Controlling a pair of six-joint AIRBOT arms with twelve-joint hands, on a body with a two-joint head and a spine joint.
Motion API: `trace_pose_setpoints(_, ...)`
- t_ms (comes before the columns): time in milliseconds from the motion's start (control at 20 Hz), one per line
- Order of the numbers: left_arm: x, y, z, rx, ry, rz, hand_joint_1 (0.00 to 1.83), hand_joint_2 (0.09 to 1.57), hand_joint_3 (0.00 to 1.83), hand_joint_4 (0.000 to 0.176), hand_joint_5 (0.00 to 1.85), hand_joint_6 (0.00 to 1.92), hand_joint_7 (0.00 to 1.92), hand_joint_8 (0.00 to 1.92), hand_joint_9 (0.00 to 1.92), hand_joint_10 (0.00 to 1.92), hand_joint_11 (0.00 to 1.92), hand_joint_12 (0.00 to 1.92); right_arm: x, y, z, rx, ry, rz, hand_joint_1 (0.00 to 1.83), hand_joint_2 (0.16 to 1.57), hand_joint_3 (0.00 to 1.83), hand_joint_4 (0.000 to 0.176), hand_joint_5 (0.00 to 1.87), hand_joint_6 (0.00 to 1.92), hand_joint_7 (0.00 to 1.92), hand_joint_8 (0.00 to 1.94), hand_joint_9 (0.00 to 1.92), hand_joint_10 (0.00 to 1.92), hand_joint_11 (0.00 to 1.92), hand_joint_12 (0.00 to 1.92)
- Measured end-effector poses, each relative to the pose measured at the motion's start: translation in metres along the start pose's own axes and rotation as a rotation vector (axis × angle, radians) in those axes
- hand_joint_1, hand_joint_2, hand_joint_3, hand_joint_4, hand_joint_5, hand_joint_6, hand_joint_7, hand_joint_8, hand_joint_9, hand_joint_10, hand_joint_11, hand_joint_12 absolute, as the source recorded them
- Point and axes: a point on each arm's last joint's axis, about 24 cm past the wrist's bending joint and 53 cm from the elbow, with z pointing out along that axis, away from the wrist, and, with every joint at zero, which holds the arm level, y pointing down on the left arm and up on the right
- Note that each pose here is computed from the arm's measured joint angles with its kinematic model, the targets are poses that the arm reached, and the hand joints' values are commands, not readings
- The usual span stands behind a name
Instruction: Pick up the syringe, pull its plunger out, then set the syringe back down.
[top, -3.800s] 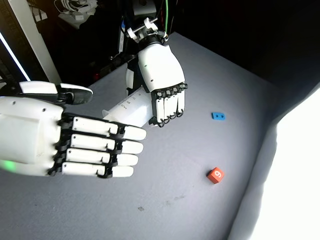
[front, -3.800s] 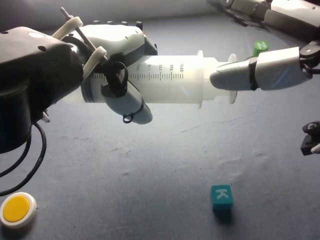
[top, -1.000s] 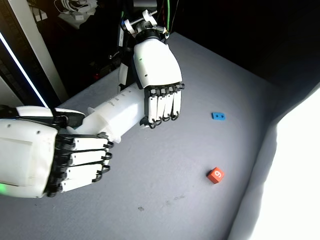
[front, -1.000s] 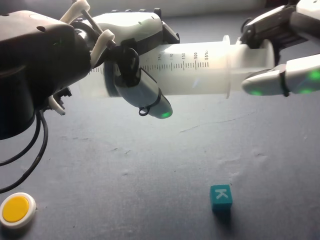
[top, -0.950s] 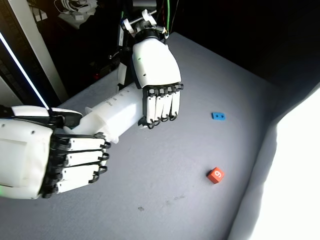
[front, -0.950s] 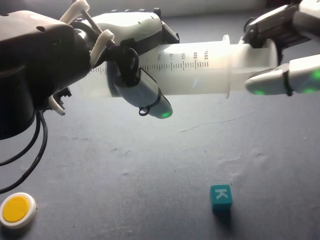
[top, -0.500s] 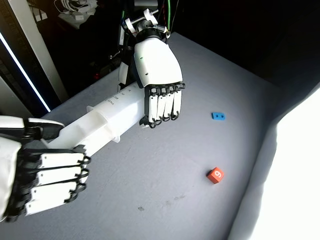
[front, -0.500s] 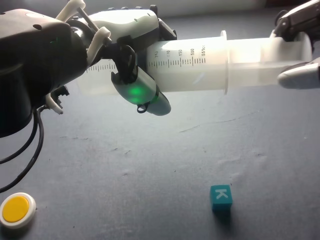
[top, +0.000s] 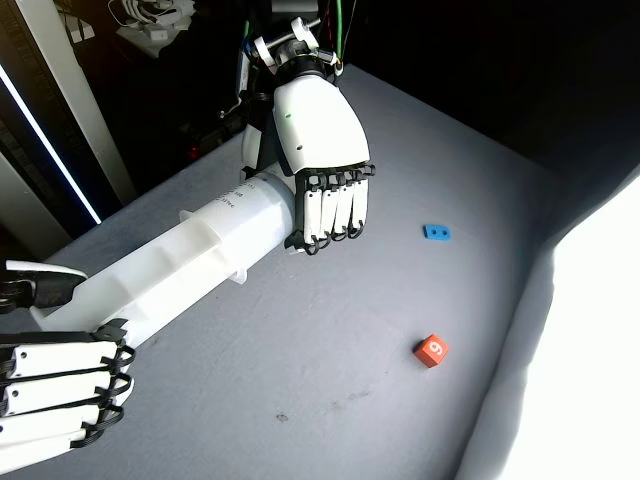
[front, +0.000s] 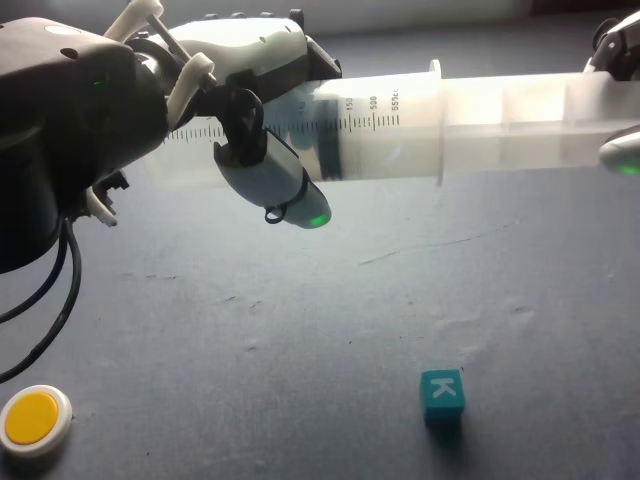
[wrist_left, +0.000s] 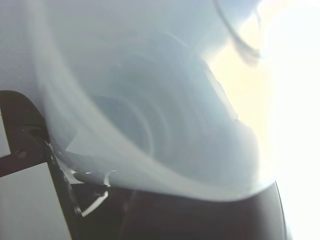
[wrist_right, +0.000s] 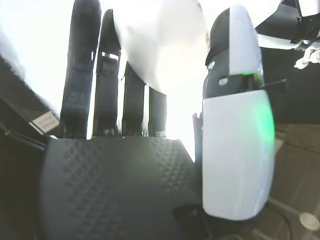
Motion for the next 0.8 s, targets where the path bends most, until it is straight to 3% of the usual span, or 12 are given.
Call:
trace_pose_setpoints(100, -0.002, 0.001, 0.000, -0.003, -0.004, 0.002, 1.35, 1.21, 0.00, 0.000, 0.76, 1.16, 0.84, 1.27, 0.70, 1.52, 0.50, 1.38, 0.000, 0.000, 0.000, 0.001, -0.001, 0.000, 1.37, 1.13, 0.00, 0.000, 0.86, 1.11, 0.99, 1.00, 0.89, 1.20, 0.70, 1.21)
trace_pose_setpoints(200, -0.005, 0.004, 0.000, -0.009, -0.010, 0.005, 1.35, 1.19, 0.00, 0.000, 0.78, 1.16, 0.87, 1.20, 0.74, 1.45, 0.55, 1.32, -0.001, 0.000, 0.000, 0.002, -0.002, 0.000, 1.38, 1.12, 0.00, 0.000, 0.89, 1.08, 1.00, 0.98, 0.91, 1.17, 0.72, 1.20)
trace_pose_setpoints(400, -0.007, 0.008, 0.000, -0.022, -0.020, 0.009, 1.35, 1.19, 0.00, 0.000, 0.79, 1.15, 0.87, 1.22, 0.72, 1.47, 0.54, 1.32, 0.000, -0.001, -0.001, 0.002, 0.001, -0.006, 1.37, 1.12, 0.00, 0.000, 0.87, 1.11, 0.99, 0.97, 0.89, 1.20, 0.70, 1.17)
trace_pose_setpoints(450, -0.007, 0.008, 0.000, -0.023, -0.022, 0.012, 1.34, 1.21, 0.00, 0.000, 0.75, 1.21, 0.83, 1.26, 0.70, 1.51, 0.51, 1.36, 0.001, -0.001, -0.001, 0.004, 0.004, -0.006, 1.36, 1.16, 0.01, 0.000, 0.80, 1.22, 0.92, 1.07, 0.82, 1.30, 0.63, 1.21)
trace_pose_setpoints(500, -0.008, 0.008, 0.000, -0.025, -0.024, 0.013, 1.35, 1.19, 0.00, 0.000, 0.80, 1.14, 0.86, 1.21, 0.73, 1.47, 0.54, 1.33, 0.001, -0.001, -0.001, 0.004, 0.005, -0.007, 1.38, 1.12, 0.00, 0.000, 0.90, 1.08, 1.02, 0.93, 0.90, 1.16, 0.71, 1.19)
trace_pose_setpoints(750, -0.012, 0.012, -0.001, -0.035, -0.035, 0.020, 1.35, 1.20, 0.00, 0.000, 0.78, 1.18, 0.83, 1.25, 0.72, 1.48, 0.54, 1.35, 0.003, -0.001, 0.000, 0.002, 0.008, -0.006, 1.37, 1.13, 0.00, 0.000, 0.88, 1.10, 0.98, 1.00, 0.89, 1.21, 0.70, 1.17)
trace_pose_setpoints(800, -0.012, 0.012, -0.001, -0.036, -0.037, 0.020, 1.34, 1.21, 0.00, 0.000, 0.77, 1.20, 0.80, 1.29, 0.70, 1.51, 0.51, 1.35, 0.003, -0.001, 0.000, 0.002, 0.008, -0.006, 1.23, 1.16, 0.00, 0.000, 0.85, 1.15, 0.94, 1.11, 0.84, 0.93, 0.64, 1.20)
